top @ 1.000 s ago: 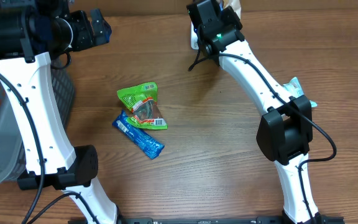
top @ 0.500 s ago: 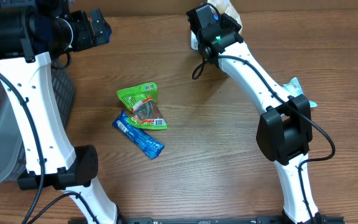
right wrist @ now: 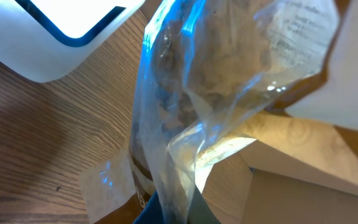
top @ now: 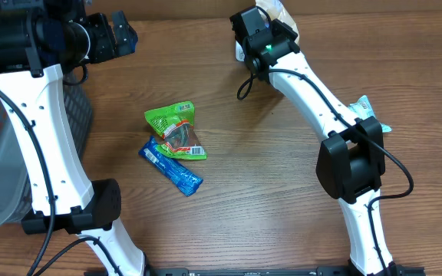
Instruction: Scan the item barcode
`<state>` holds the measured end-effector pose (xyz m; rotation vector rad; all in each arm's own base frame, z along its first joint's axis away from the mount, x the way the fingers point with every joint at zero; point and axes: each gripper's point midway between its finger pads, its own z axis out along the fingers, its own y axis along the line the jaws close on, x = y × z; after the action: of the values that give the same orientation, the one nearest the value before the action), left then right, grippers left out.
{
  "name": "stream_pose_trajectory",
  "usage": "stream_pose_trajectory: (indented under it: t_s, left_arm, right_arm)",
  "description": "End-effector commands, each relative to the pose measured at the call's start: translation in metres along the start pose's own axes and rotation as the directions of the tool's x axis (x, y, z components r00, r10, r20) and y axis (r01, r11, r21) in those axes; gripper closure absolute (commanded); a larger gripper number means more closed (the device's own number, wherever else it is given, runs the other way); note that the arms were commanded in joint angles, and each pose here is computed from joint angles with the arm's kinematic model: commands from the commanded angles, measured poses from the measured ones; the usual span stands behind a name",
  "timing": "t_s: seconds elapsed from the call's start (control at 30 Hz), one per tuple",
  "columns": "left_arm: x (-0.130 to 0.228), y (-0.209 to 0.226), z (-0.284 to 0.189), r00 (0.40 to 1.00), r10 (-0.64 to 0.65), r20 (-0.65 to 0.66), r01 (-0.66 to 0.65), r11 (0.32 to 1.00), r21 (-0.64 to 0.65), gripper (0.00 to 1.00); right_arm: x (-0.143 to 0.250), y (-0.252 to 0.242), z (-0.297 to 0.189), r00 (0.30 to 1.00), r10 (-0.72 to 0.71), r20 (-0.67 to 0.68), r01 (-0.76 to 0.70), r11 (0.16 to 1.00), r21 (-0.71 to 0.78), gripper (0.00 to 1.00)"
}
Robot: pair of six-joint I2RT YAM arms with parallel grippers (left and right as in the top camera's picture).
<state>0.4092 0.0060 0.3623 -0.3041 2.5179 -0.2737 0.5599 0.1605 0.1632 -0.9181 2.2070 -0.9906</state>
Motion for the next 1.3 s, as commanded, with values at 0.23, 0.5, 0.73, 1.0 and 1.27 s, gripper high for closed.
stream_pose_trajectory:
  t_s: [0.23, 0.5, 0.73, 1.0, 1.27]
  left_arm:
    - [0.000, 0.003, 0.004, 1.000, 0.002, -0.006, -0.002, 1.000, -0.009, 0.00]
    - [0.000, 0.003, 0.004, 1.000, 0.002, -0.006, -0.002, 1.000, -0.009, 0.00]
    - [0.000, 0.002, 0.004, 1.000, 0.002, -0.006, -0.002, 1.000, -0.009, 0.00]
    - [0.000, 0.002, 0.004, 1.000, 0.002, -0.006, -0.002, 1.000, -0.009, 0.00]
    - [0.000, 0.003, 0.004, 1.000, 0.002, -0.006, -0.002, 1.000, -0.009, 0.00]
  right_arm:
    - [-0.009, -0.060, -0.023, 0.971, -0.222, -0.093, 0.239, 0.934, 0.264, 0.96]
    - [-0.024, -0.047, -0.015, 0.949, -0.315, -0.031, 0.313, 0.922, 0.227, 0.96]
    - [-0.028, -0.015, 0.026, 0.952, -0.299, -0.064, 0.306, 0.920, 0.244, 0.96]
    - [-0.029, 0.004, 0.040, 0.940, -0.333, -0.078, 0.342, 0.909, 0.238, 0.96]
    - [-0.028, 0.002, 0.037, 0.933, -0.346, -0.104, 0.361, 0.898, 0.251, 0.96]
